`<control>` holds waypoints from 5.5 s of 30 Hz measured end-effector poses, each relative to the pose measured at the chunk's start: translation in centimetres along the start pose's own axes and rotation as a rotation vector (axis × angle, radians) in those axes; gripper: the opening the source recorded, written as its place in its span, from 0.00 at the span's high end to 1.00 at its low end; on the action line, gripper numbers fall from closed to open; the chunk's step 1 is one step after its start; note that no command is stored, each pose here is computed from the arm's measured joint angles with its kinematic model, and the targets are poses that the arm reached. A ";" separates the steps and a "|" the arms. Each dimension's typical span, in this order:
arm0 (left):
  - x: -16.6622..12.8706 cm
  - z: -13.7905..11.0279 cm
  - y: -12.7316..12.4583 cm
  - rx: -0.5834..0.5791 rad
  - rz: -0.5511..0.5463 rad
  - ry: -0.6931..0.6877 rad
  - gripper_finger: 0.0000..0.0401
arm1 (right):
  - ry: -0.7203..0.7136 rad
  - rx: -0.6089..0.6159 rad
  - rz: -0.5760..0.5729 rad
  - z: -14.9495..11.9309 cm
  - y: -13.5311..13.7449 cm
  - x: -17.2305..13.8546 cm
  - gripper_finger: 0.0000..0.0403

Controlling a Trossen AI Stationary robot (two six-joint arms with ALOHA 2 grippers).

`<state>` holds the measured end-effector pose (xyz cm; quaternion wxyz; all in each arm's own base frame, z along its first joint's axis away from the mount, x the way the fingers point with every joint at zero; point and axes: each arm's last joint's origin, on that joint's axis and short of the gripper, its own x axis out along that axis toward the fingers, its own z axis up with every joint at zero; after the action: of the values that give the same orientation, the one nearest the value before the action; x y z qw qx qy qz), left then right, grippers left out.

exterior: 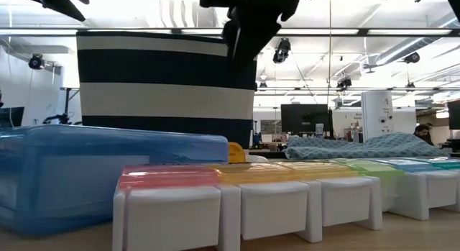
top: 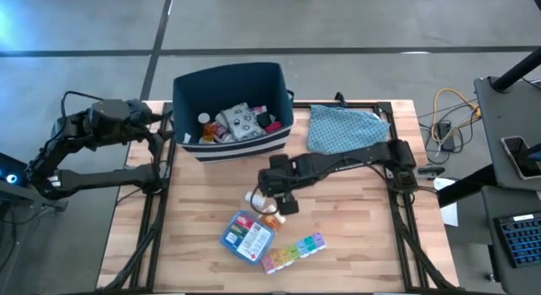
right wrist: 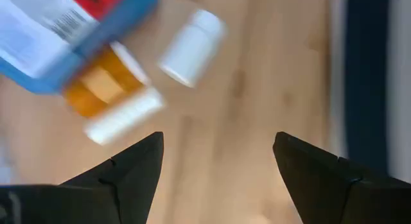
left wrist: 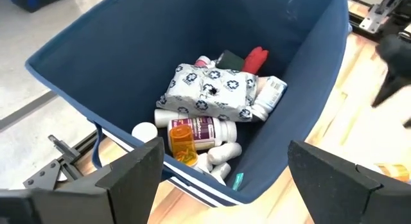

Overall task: Pick & place medical supplies in basket/bin
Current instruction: Put the white pill bottle into the blue bin

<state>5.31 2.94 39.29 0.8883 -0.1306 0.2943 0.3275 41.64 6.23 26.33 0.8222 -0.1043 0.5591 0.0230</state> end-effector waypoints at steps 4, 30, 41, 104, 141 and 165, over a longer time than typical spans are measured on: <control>0.0 0.0 0.0 0.003 -0.003 0.004 0.23 | -0.059 0.032 0.032 -0.1 1.4 1.6 0.30; 0.0 -0.1 -0.1 0.058 -0.023 0.010 0.23 | -0.257 0.339 0.060 -1.1 3.7 9.4 0.27; 0.0 -0.1 -0.1 0.058 -0.022 0.011 0.23 | -0.254 0.472 -0.063 -1.8 3.4 10.1 0.27; 0.8 -0.3 -0.2 0.125 -0.016 0.040 0.23 | -0.382 0.309 0.015 -3.1 2.4 14.7 0.25; 1.4 0.0 -0.4 0.126 -0.012 0.062 0.23 | -0.330 0.297 -0.005 -3.5 1.3 14.8 0.50; 2.1 0.3 -0.7 0.132 -0.008 0.090 0.23 | -0.320 0.156 -0.119 1.5 -6.7 2.3 0.57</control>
<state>7.17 3.66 38.29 0.8821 -0.0873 0.3545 0.2978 44.93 -0.23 25.74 0.9062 -0.0680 0.4139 -0.0528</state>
